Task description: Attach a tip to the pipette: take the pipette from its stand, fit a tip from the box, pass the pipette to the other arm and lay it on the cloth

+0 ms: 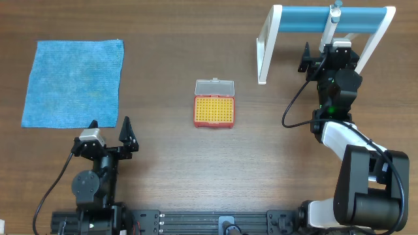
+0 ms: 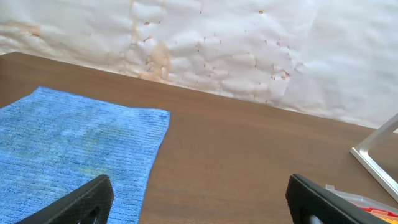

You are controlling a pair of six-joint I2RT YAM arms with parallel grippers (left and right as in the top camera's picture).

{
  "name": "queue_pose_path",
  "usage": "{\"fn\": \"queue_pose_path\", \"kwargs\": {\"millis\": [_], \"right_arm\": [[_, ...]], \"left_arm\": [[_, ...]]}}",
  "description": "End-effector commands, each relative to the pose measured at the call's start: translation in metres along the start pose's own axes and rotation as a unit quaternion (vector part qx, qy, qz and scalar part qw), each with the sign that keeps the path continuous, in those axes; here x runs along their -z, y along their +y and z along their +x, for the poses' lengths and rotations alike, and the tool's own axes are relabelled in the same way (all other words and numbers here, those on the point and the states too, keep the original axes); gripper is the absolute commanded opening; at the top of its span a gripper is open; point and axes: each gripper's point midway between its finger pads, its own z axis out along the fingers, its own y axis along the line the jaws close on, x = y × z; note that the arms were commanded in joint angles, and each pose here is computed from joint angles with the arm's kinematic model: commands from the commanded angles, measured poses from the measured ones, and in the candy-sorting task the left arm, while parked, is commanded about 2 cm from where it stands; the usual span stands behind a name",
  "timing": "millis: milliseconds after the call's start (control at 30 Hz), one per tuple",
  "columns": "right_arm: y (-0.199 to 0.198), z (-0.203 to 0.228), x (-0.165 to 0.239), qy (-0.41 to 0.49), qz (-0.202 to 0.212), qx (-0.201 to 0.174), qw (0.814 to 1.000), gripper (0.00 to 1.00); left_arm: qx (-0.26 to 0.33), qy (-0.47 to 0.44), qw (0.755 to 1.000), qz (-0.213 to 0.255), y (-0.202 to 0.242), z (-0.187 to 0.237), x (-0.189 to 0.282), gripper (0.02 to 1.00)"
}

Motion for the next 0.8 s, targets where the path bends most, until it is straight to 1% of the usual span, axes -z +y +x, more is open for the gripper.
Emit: {"fn": "queue_pose_path", "kwargs": {"millis": [33, 200, 233, 267, 300, 333, 667, 800], "right_arm": [[-0.0015, -0.0047, -0.0046, -0.007, -0.002, -0.013, 1.0, 1.0], [-0.0014, -0.0027, -0.0051, -0.004, -0.002, -0.014, 1.0, 0.987], [-0.0014, -0.0027, -0.0051, -0.004, -0.002, -0.014, 1.0, 0.89], [-0.0014, -0.0025, -0.0051, -0.004, -0.002, -0.014, 1.0, 0.362], [-0.0014, -0.0022, -0.0051, -0.003, -0.002, -0.014, 1.0, 0.187], [-0.0013, -0.0019, -0.0051, -0.003, -0.002, -0.014, 1.0, 0.08], [-0.0001, -0.0018, -0.0051, -0.002, -0.003, -0.014, 1.0, 0.075], [0.0059, -0.011, -0.0028, -0.012, -0.01, -0.012, 1.0, 0.073]], "left_arm": [[-0.008, 0.001, 1.0, -0.007, 0.0026, 0.0008, 0.0003, 0.899], [-0.008, 0.001, 1.0, -0.007, 0.0026, 0.0008, 0.0003, 0.899], [-0.008, 0.001, 1.0, -0.007, 0.0026, 0.0008, 0.0003, 0.899], [-0.008, 0.001, 1.0, -0.007, 0.0026, 0.0008, 0.0003, 0.899], [-0.008, 0.001, 1.0, -0.007, 0.0026, 0.0008, 0.0003, 0.899], [-0.008, 0.001, 1.0, -0.007, 0.0026, 0.0008, 0.0003, 0.901], [-0.008, 0.001, 1.0, -0.007, 0.0026, 0.0008, 0.0003, 0.899], [-0.008, 0.001, 1.0, -0.007, 0.0026, 0.0008, 0.0003, 0.901]]}}
